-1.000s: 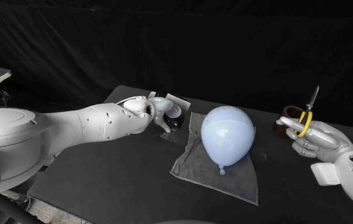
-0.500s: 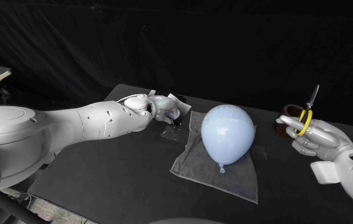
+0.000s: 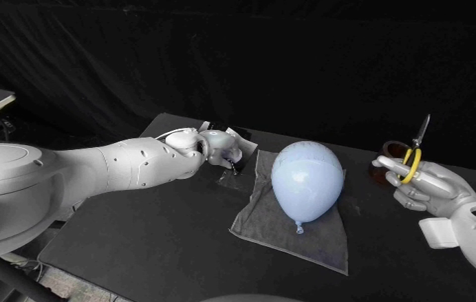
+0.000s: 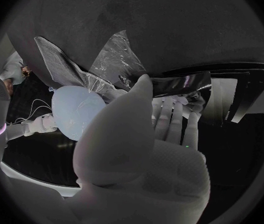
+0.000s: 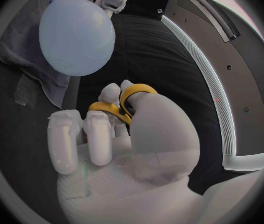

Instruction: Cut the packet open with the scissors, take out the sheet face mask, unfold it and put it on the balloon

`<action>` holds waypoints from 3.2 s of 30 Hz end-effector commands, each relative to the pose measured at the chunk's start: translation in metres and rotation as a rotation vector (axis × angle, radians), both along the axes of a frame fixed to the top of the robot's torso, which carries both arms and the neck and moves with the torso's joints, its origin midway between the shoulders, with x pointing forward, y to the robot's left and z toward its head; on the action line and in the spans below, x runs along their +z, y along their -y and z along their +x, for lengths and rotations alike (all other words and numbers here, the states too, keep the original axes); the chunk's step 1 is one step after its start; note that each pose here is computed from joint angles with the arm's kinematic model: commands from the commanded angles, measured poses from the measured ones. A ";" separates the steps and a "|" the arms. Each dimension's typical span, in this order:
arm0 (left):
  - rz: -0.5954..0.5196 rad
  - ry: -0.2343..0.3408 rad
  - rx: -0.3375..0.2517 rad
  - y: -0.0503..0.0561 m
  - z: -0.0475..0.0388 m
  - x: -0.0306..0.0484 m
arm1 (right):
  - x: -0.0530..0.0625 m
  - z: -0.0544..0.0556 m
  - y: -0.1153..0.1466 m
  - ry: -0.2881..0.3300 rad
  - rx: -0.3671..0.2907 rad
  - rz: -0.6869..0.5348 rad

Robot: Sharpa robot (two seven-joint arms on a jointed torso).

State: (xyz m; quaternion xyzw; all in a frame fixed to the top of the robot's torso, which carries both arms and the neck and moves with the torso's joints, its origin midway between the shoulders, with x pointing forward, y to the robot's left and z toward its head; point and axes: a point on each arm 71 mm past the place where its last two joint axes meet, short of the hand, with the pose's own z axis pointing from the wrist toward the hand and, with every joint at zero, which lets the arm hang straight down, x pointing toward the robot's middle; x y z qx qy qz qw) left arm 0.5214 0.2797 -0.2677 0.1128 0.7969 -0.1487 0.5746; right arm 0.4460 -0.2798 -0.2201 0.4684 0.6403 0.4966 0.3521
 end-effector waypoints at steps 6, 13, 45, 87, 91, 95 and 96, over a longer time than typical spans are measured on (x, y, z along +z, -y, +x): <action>-0.126 -0.048 -0.018 0.005 -0.0118 0.0031 | 0.001 0.000 -0.001 0.006 0.020 0.005; -0.222 0.005 -0.020 0.004 -0.0129 0.0219 | 0.000 0.001 -0.001 0.006 0.020 0.005; -1.148 0.006 0.194 0.010 0.0160 0.1231 | 0.011 0.016 0.008 0.073 -0.011 -0.033; -1.850 -0.535 0.351 0.125 0.0017 0.0713 | 0.076 0.028 -0.030 0.307 0.003 -0.077; -1.850 -0.551 0.349 0.130 -0.0001 0.0709 | 0.075 0.028 -0.031 0.304 -0.006 -0.080; -1.849 -0.561 0.349 0.132 -0.0007 0.0707 | 0.074 0.030 -0.027 0.301 -0.021 -0.088; -1.848 -0.563 0.350 0.133 -0.0008 0.0707 | 0.073 0.030 -0.026 0.299 -0.026 -0.091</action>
